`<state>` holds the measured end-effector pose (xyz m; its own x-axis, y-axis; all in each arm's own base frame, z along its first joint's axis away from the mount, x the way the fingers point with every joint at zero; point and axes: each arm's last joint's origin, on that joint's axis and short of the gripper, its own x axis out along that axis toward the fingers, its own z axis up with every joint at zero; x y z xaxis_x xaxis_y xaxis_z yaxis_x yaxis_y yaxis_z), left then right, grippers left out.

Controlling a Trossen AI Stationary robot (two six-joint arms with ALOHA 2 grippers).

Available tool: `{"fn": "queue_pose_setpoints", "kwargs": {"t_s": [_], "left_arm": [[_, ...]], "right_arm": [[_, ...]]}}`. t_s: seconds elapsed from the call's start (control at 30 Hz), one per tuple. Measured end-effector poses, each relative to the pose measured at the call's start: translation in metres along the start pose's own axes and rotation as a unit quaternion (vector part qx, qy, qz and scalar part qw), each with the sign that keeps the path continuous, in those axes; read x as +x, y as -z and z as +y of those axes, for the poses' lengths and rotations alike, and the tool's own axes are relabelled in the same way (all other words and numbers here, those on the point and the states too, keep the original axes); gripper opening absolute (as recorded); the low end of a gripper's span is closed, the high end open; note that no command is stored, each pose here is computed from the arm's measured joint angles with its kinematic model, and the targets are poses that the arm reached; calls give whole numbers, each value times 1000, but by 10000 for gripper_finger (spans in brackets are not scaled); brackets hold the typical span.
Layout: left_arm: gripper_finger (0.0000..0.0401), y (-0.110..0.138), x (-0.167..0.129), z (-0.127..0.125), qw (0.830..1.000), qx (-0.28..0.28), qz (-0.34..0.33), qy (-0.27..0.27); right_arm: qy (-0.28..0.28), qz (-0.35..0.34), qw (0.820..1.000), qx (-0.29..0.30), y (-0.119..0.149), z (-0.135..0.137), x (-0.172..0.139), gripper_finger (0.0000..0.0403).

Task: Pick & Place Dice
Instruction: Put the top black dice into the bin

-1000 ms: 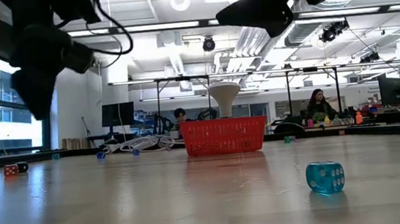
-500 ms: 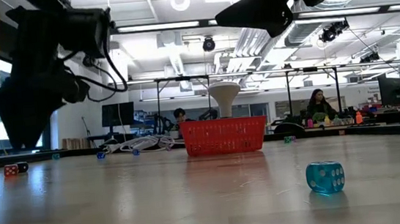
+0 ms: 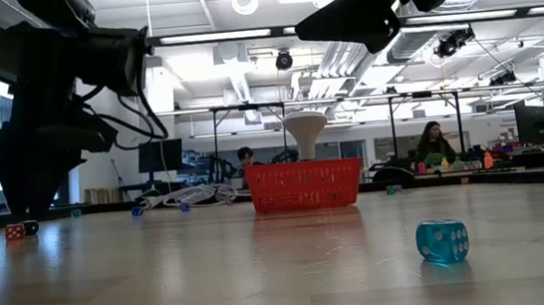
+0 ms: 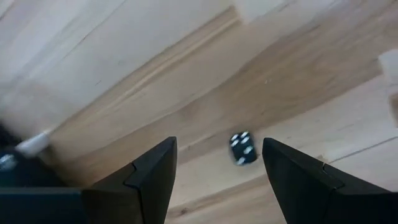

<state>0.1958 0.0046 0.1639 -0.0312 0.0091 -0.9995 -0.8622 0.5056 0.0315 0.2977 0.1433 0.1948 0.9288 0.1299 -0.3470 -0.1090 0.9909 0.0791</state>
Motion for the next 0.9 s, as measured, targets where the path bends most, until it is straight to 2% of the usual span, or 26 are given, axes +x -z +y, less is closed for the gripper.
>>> {"fn": "queue_pose_setpoints", "kwargs": {"t_s": [0.17, 0.4, 0.63, 0.77, 0.9], "left_arm": [[229, 0, 8, -3, 999, 2, 7, 38], [229, 1, 11, 0, 999, -6, 13, 34], [229, 2, 11, -3, 998, -56, -1, 38], [229, 2, 11, -4, 997, -63, -3, 39], [207, 1, 16, -6, 997, -67, 7, 32]], "right_arm": [[1, 3, 1000, -1, 1, 0, 0, 270], [1, 4, 1000, -1, 1, 0, 0, 270], [1, 6, 1000, -2, 1, 0, 0, 270], [2, 10, 1000, -3, 2, 0, 0, 270], [2, 11, 1000, 0, 2, 0, 0, 270]]}}
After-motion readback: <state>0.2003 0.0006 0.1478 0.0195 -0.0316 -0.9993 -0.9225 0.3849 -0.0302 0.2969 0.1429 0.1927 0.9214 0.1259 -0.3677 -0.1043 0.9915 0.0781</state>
